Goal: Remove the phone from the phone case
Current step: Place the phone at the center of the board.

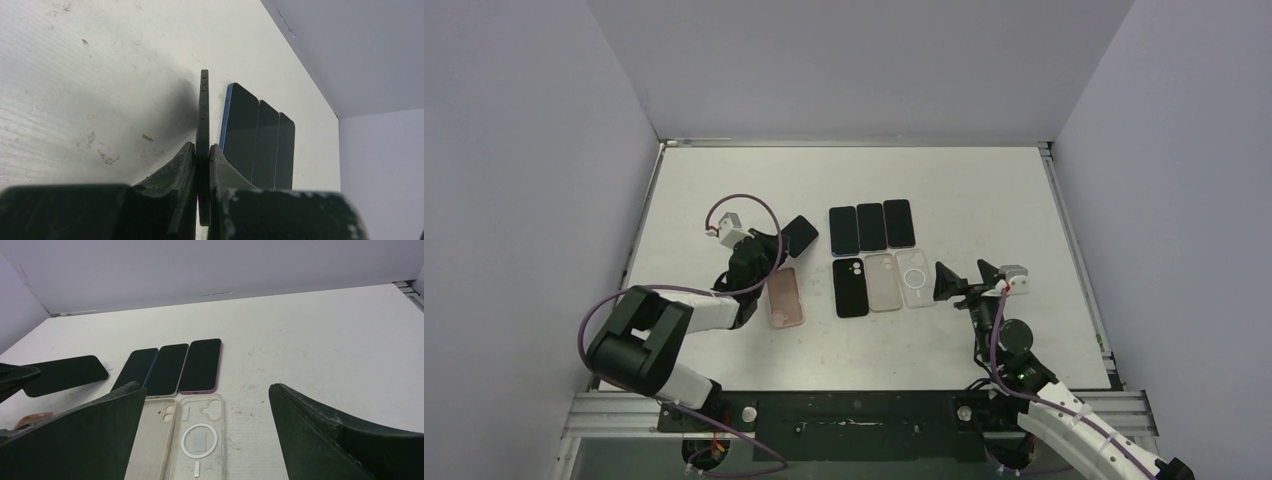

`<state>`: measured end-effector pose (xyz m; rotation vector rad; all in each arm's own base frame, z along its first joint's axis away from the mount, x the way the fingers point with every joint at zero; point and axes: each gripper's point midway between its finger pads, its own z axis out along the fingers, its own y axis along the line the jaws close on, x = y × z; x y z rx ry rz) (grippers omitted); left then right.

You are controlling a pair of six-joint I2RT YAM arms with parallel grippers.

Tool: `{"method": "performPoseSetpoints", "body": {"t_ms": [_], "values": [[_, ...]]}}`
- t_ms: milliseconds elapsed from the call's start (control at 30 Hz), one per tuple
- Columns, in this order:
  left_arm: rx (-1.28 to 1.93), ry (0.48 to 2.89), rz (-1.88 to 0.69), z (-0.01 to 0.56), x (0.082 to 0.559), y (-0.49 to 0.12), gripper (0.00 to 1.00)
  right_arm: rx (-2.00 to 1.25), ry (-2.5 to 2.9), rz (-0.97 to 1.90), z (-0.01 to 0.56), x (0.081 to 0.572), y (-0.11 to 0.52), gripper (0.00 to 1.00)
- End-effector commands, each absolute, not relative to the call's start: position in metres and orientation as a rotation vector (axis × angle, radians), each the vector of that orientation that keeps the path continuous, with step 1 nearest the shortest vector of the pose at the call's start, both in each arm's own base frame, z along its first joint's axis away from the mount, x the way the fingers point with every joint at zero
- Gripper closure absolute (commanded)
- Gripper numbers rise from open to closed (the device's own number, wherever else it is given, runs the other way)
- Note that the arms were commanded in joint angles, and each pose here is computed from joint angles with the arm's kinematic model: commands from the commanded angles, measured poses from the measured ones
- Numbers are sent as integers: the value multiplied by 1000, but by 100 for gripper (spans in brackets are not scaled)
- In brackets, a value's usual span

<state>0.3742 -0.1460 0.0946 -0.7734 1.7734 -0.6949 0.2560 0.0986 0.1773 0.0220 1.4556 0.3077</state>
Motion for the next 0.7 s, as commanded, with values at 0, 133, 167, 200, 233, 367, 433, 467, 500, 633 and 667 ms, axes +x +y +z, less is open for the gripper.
{"method": "performPoseSetpoints", "body": {"t_ms": [0, 133, 167, 200, 233, 367, 433, 467, 500, 633, 667], "values": [[-781, 1577, -797, 146, 402, -157, 100, 97, 1398, 293, 189, 258, 87, 0], [-810, 1606, -785, 124, 397, -160, 100, 102, 1402, 286, 187, 258, 86, 0], [-822, 1611, -788, 119, 396, -160, 100, 101, 1403, 285, 187, 258, 86, 0], [-836, 1616, -791, 113, 394, -160, 100, 101, 1404, 284, 187, 258, 86, 0], [-846, 1621, -798, 109, 393, -160, 100, 100, 1407, 283, 187, 259, 86, 0], [-871, 1633, -789, 98, 386, -159, 96, 94, 1414, 282, 185, 259, 87, 0], [-879, 1633, -780, 95, 383, -158, 92, 93, 1417, 280, 185, 260, 88, 0], [-884, 1635, -773, 93, 381, -157, 89, 93, 1418, 280, 185, 260, 87, 0], [-887, 1637, -767, 91, 379, -156, 86, 93, 1419, 279, 185, 260, 87, 0], [-895, 1651, -748, 85, 372, -153, 75, 92, 1422, 278, 185, 260, 88, 0], [-894, 1654, -747, 84, 371, -152, 72, 92, 1422, 278, 185, 260, 88, 0]]}}
